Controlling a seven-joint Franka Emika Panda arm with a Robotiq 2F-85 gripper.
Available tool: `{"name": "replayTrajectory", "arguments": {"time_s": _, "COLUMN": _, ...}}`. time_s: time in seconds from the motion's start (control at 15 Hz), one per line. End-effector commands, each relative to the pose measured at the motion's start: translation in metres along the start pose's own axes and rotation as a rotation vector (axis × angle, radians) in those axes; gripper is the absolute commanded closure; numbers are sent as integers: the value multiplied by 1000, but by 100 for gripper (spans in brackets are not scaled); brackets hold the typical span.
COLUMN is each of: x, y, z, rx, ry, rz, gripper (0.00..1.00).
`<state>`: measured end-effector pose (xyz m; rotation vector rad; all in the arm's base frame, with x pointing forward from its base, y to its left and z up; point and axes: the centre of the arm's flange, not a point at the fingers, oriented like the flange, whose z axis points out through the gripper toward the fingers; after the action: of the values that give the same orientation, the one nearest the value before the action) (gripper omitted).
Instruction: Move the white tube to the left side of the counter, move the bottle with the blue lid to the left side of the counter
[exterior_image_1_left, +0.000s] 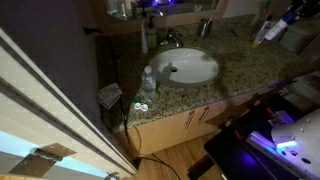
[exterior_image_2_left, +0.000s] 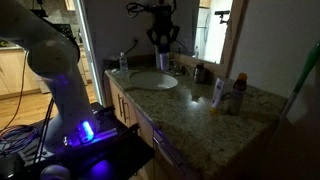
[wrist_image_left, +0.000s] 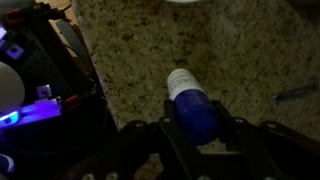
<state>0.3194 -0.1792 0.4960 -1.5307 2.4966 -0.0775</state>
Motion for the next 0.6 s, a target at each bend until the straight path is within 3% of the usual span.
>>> {"name": "replayTrajectory", "arguments": {"time_s": 0.0, "x": -102, "y": -8, "z": -2, "rx": -30, "ry": 6, "rz": -208, "gripper": 85}}
{"name": "replayTrajectory", "arguments": {"time_s": 0.13, "x": -167, "y": 1, "z": -20, "rx": -13, "ry": 5, "rz": -347, "gripper": 85}}
{"name": "replayTrajectory", "arguments": {"time_s": 0.2, "x": -127, "y": 9, "z": -3, "rx": -3, "ry": 22, "rz": -263, "gripper": 60}}
{"name": "replayTrajectory", "arguments": {"time_s": 0.27, "x": -153, "y": 14, "z": -10, "rx": 5, "ry": 21, "rz": -313, "gripper": 60}}
{"name": "replayTrajectory", "arguments": {"time_s": 0.4, "x": -173, "y": 18, "z": -18, "rx": 14, "ry": 23, "rz": -351, "gripper": 60}}
{"name": "replayTrajectory", "arguments": {"time_s": 0.47, "x": -171, "y": 17, "z": -18, "rx": 14, "ry": 21, "rz": -349, "gripper": 85}}
{"name": "replayTrajectory", "arguments": {"time_s": 0.53, "x": -175, "y": 9, "z": -8, "rx": -16, "ry": 21, "rz": -395, "gripper": 85}}
